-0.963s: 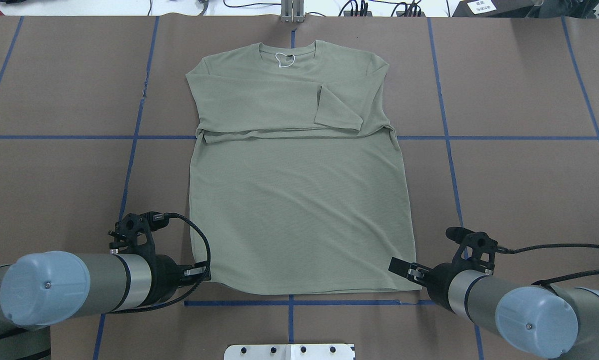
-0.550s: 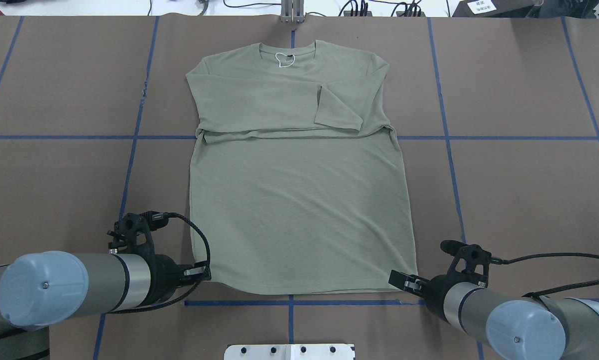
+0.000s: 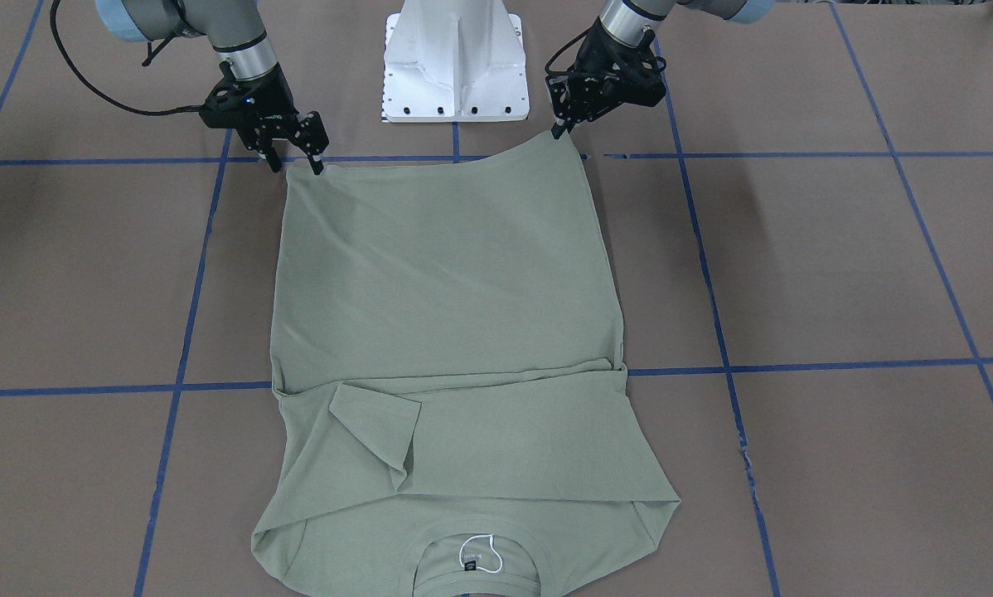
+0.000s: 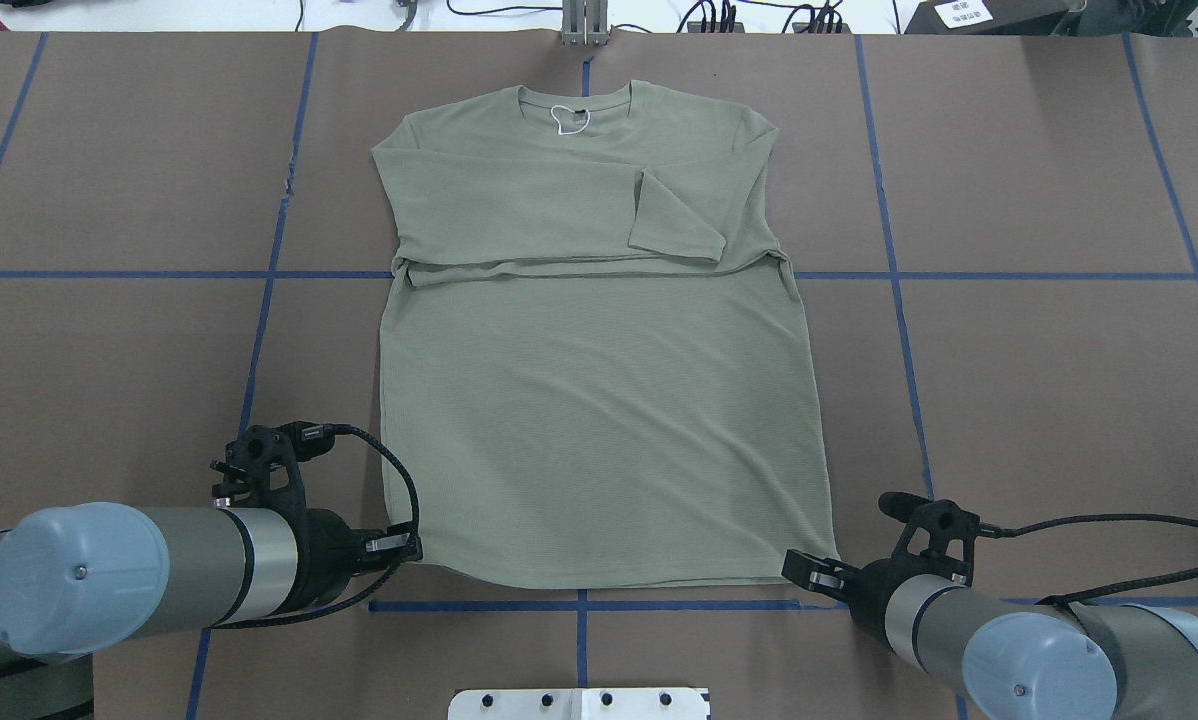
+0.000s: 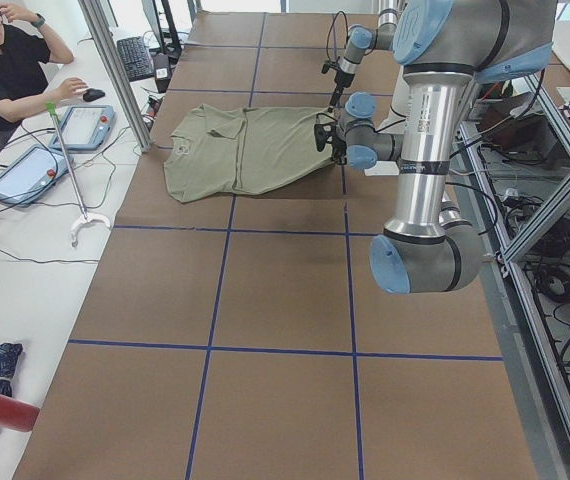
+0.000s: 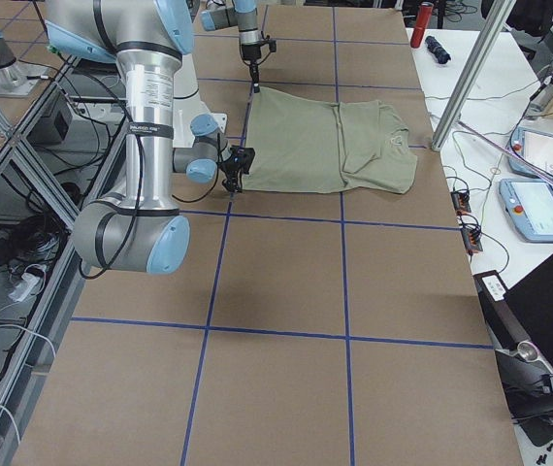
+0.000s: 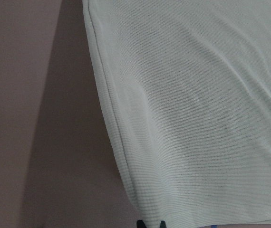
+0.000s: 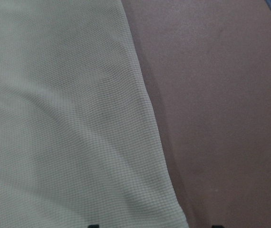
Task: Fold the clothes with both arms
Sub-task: 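Lower both grippers onto the hem corners and close them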
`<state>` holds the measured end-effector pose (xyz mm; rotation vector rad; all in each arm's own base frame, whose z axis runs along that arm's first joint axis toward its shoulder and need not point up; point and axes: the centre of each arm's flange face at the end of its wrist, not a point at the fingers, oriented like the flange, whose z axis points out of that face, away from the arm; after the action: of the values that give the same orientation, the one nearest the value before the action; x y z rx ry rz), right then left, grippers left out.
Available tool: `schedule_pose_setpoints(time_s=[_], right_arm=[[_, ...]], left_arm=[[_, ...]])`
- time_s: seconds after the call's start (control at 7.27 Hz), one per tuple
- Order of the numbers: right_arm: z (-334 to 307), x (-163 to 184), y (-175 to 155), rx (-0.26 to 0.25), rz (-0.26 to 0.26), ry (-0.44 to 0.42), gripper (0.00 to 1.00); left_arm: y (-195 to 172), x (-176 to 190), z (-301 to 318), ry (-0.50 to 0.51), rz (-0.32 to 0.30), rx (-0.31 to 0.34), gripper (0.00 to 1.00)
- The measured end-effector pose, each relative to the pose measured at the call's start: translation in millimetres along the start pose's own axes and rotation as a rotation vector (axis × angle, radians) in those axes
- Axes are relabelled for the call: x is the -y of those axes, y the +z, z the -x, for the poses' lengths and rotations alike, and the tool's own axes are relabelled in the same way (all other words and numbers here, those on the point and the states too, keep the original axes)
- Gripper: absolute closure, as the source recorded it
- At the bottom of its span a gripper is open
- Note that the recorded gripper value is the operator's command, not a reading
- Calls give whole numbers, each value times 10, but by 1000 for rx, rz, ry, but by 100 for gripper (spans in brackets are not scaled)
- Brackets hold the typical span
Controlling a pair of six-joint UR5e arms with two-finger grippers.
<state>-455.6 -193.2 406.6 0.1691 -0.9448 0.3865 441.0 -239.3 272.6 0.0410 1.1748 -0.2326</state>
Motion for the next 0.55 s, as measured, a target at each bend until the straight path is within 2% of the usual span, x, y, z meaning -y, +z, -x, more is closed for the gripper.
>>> schedule_pose_setpoints(time_s=[0.14,0.28,0.55], right_arm=[[3,-6,7,0,0,0,82],[9,-9,9,0,0,0,100],[48,-7,-21,10,3,3,100]], left_arm=[[-13,-1,-4,0,0,-1,100],[-24,-3,-8,0,1,-3,100],[-29,-3,-8,0,1,-2,100]])
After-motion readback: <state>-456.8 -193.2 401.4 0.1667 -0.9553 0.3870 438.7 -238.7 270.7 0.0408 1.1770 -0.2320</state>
